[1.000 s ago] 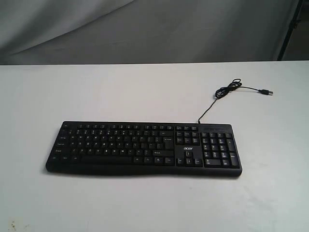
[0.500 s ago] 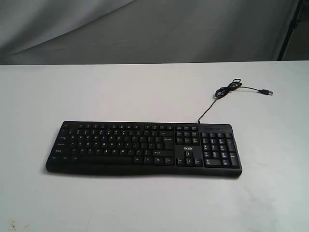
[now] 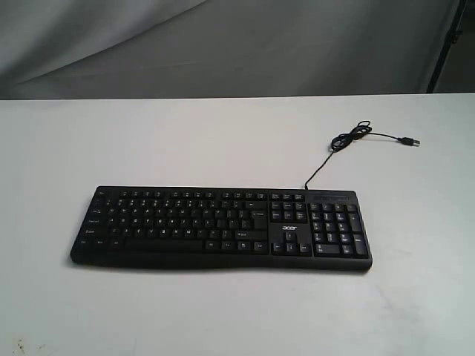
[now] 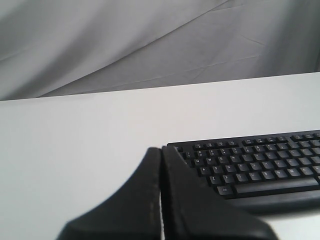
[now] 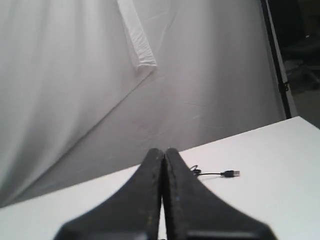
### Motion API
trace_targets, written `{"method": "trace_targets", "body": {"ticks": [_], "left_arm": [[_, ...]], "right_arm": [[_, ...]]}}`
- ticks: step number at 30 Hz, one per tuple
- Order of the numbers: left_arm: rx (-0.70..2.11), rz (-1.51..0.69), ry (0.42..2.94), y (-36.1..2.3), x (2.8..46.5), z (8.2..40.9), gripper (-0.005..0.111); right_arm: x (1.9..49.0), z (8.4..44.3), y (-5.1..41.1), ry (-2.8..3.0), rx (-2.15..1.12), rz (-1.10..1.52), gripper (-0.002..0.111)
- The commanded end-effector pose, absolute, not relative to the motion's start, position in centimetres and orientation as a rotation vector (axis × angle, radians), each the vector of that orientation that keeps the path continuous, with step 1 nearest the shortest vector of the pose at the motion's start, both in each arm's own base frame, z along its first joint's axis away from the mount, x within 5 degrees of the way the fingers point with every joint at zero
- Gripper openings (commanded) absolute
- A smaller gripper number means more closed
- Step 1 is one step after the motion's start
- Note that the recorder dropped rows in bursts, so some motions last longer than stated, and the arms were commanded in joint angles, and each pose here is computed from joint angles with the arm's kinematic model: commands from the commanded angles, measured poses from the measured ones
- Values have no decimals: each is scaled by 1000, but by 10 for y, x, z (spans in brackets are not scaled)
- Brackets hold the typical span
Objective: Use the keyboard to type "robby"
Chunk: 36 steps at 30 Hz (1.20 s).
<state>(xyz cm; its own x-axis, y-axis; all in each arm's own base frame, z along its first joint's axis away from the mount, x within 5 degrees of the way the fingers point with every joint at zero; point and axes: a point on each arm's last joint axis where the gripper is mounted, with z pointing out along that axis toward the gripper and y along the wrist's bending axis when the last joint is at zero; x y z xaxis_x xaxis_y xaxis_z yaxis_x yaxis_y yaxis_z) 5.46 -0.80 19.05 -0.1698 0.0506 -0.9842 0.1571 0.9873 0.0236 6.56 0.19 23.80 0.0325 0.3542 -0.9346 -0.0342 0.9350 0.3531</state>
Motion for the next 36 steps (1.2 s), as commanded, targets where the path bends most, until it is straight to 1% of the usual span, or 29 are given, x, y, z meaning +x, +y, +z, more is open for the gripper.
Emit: {"method": "trace_targets", "body": {"ticks": [1,4,7,15,17,21,24,26,36], "left_arm": [[161,-97,1736,-8,55,190,0],[161,-97,1736,-8,55,190,0],[161,-97,1736,-8,55,190,0],[161,-97,1736,-8,55,190,0],[161,-97,1736,-8,55,190,0],[161,-97,1736,-8,55,190,0],[161,-97,1736,-8,55,190,0],[161,-97,1736,-8,55,190,0],[161,-97,1736,-8,55,190,0]], "right_arm": [[60,242,-6,1406,430,373,0],[57,244,-10,1357,472,371,0],[56,242,-10,1360,413,306,0],[57,235,3,1485,-39,18,0],[57,235,3,1487,-62,-7,0],[57,233,5,1510,-82,5,0],[57,231,6,1541,53,156,0],[57,227,5,1580,97,176,0],[57,219,3,1643,72,118,0]]}}
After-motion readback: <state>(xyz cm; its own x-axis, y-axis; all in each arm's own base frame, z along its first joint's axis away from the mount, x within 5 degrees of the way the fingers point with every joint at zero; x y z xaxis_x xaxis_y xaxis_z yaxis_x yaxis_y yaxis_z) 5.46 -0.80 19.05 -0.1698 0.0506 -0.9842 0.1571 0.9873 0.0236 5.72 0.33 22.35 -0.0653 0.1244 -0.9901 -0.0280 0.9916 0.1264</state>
